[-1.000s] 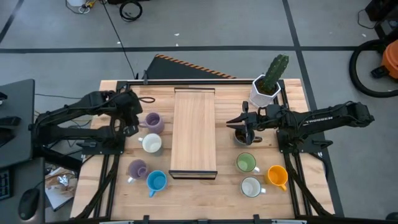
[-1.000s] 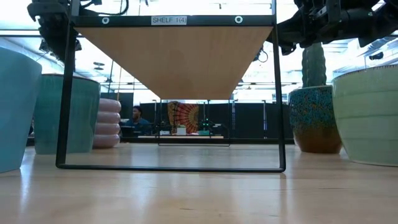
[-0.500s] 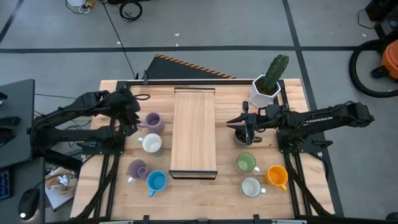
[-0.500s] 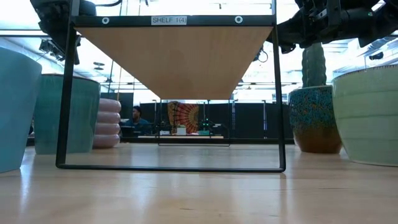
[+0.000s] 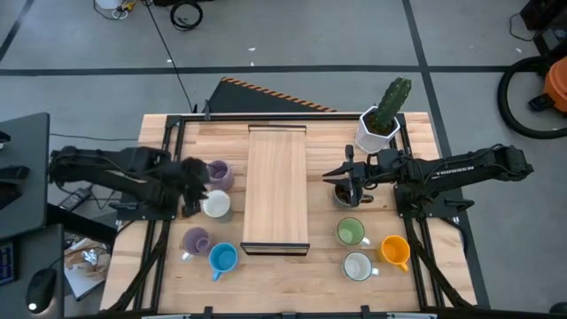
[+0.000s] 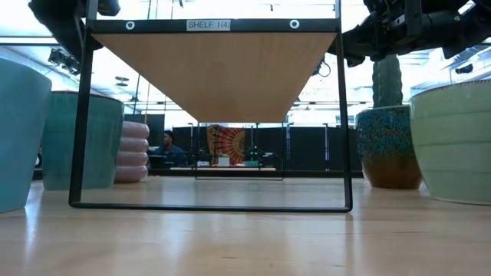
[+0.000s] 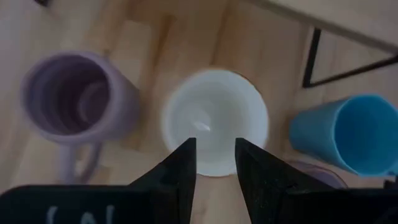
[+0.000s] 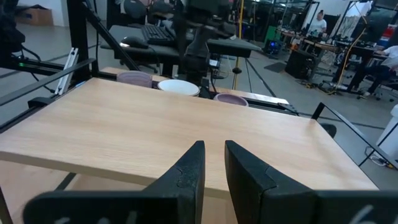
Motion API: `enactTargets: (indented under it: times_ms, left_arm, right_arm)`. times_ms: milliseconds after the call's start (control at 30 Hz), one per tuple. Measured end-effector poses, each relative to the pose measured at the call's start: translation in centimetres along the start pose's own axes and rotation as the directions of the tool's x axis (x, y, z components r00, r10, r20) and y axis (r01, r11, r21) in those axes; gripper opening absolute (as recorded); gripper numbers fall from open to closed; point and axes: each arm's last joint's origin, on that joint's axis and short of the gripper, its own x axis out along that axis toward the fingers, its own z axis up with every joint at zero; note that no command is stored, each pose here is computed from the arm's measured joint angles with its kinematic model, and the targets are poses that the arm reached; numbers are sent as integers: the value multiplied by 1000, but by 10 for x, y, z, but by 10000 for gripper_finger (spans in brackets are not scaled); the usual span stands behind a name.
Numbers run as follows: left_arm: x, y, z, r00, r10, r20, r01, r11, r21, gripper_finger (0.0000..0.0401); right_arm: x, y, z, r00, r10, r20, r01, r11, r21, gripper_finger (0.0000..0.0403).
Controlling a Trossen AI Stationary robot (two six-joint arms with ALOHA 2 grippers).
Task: Place coffee mugs
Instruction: Put the light blue mug on the shelf
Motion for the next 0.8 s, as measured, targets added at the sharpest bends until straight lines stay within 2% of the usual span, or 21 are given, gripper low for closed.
enactTargets:
  times_ms: [333,800]
  left_arm:
    - [29,-39,-2,991,34,-126,-11,985,173,117]
    - [35,-57,12,991,76,-110,-50,974,219,117]
  right_arm:
    - [0,0,0,1000,-6,-1,6,1000,16,68]
    - [0,-1,0,999,-47,-10,47,999,20,68]
